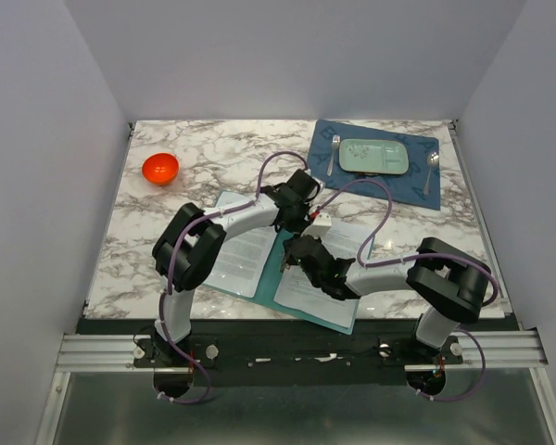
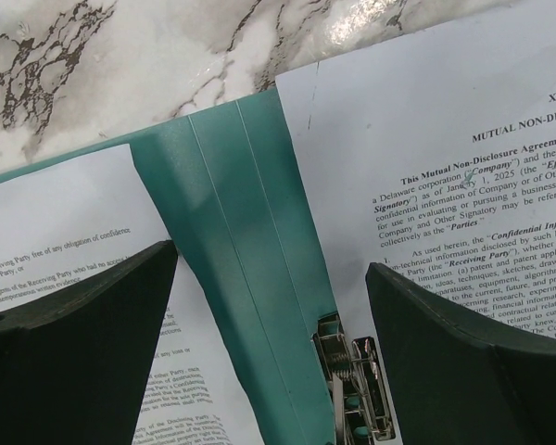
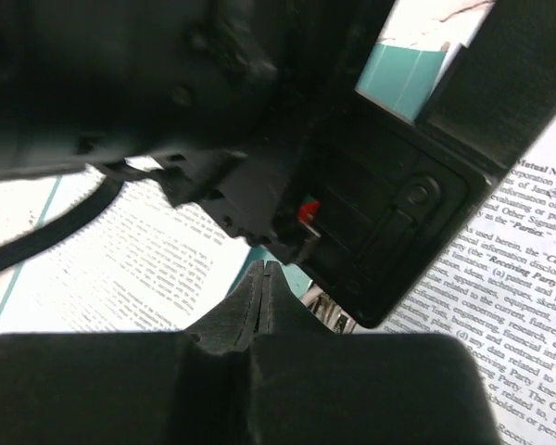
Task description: Put the files into the folder
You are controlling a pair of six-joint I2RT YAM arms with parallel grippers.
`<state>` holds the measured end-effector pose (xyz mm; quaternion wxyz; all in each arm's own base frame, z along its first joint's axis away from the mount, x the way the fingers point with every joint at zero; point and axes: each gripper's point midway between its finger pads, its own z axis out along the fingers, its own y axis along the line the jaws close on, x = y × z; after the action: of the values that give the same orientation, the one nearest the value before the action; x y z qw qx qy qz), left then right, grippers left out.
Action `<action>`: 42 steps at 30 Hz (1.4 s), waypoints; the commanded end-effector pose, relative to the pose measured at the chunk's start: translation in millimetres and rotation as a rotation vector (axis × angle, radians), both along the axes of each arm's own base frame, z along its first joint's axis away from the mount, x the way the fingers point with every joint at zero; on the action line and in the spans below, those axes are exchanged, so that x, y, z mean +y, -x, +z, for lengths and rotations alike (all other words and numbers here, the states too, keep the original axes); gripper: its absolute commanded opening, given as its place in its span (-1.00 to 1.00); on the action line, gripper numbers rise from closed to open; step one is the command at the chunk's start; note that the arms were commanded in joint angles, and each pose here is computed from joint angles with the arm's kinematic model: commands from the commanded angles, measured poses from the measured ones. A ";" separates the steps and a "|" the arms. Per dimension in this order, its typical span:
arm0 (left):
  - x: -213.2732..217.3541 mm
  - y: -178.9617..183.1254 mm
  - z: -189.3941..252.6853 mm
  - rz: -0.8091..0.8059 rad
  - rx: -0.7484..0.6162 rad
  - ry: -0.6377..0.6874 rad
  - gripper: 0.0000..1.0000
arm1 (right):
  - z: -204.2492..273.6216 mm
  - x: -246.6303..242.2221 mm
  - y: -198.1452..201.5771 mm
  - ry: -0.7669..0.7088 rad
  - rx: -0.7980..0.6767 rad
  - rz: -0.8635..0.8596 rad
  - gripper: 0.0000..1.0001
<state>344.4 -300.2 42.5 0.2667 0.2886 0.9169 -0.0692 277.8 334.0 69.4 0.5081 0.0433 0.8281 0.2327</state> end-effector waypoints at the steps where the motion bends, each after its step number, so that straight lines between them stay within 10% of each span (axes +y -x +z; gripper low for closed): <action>1: 0.3 1.8 -17.6 0.021 -0.006 -0.043 0.98 | 6.1 -1.1 -5.8 -0.046 -0.044 -0.054 -0.99; 42: 12.4 15.6 -52.0 0.006 0.022 -0.134 0.98 | -94.7 -6.9 59.0 0.114 0.236 0.046 -0.99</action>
<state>342.9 -305.4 27.8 0.2768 0.2902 0.9149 -0.0458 253.2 361.6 34.2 0.4679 0.0493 0.8411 0.2669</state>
